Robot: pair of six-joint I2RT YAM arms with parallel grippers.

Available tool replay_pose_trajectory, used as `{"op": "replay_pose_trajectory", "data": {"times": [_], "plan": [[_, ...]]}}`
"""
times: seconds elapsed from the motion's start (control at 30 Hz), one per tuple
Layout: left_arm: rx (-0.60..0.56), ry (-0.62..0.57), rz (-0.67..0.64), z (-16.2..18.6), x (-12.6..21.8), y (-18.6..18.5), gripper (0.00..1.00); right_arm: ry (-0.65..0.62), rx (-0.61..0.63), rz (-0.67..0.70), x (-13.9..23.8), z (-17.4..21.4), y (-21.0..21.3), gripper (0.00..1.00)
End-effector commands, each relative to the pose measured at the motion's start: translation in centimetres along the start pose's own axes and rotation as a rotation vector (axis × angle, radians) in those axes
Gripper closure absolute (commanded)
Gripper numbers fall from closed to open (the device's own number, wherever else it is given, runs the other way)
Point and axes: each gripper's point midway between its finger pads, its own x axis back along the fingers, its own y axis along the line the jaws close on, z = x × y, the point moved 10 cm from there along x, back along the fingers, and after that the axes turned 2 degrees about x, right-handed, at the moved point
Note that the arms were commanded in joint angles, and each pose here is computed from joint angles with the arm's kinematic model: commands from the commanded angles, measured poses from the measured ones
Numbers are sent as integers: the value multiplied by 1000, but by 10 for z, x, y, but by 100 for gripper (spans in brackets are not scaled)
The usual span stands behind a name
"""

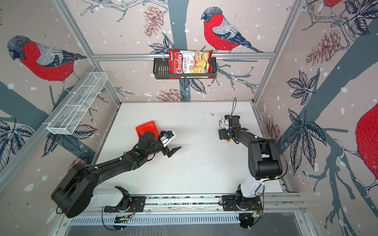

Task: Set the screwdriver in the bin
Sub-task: 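Lower the right gripper onto the orange-handled screwdriver and close on its handle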

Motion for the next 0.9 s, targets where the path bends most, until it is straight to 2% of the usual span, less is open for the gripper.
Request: {"op": "replay_pose_trajectory", "data": {"times": [0.0,0.07,0.13,0.23,0.43,0.53,0.67,0.77,0.8,0.87], "plan": [[-7,-9,1,0,0,-1,3,49,-2,3,-2,8,2,1],[-6,-10,-2,0,0,-1,3,63,-3,5,-4,10,2,0],[-6,-8,-3,1,-1,0,3,81,-4,2,-7,12,3,5],[-7,-9,-3,2,-2,0,3,104,-12,-10,-11,14,3,21],[-1,-13,-6,3,-2,0,3,127,-15,-44,-13,16,6,46],[1,-11,-6,4,-2,-1,3,129,-20,-47,-12,16,6,50],[7,-11,-9,7,-1,-2,3,125,-17,-42,-11,17,6,65],[10,-10,-10,9,-1,-2,3,122,-15,-37,-10,16,6,67],[13,-10,-11,10,-2,-2,3,123,-15,-34,-10,16,5,72],[17,-13,-12,10,-2,-2,3,124,-14,-30,-9,15,5,74]]}}
